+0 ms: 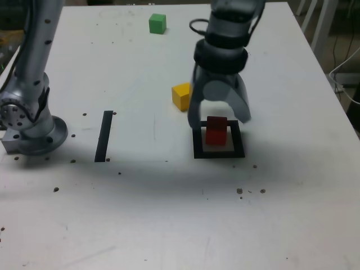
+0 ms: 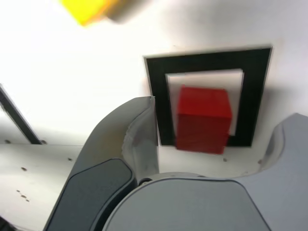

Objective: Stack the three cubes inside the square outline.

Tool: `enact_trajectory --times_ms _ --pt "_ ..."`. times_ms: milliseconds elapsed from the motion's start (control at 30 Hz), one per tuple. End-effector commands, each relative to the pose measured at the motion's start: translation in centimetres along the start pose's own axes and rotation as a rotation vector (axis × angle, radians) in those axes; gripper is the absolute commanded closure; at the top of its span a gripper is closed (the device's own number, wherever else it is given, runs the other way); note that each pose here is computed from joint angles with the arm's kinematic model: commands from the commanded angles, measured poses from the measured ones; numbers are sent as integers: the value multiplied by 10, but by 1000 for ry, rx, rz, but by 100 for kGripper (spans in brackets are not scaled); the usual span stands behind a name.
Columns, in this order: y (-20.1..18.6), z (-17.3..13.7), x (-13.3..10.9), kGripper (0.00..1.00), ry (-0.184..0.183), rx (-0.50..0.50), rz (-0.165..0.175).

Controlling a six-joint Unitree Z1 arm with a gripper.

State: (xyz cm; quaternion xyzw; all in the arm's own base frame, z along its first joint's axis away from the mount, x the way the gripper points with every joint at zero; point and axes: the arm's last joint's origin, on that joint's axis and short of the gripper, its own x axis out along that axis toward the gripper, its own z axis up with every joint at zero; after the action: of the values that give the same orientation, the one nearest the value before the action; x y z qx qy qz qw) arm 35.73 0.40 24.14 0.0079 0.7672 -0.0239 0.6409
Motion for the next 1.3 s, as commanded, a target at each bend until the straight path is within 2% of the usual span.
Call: enact_trajectory --times_ms 0,133,333,567,733,1000,1133,1267 --pt "6 -16 -10 1 7 -37 20" --pt "18 -32 -13 1 42 -100 30" --pt "39 -51 -6 1 93 -204 13" --pt "65 -60 1 1 112 -275 -17" --pt "83 -58 6 2 115 -285 -54" --pt "104 -41 24 6 141 -255 -135" --pt "110 -34 29 12 147 -242 -160" --pt "113 -30 33 31 154 -237 -171"
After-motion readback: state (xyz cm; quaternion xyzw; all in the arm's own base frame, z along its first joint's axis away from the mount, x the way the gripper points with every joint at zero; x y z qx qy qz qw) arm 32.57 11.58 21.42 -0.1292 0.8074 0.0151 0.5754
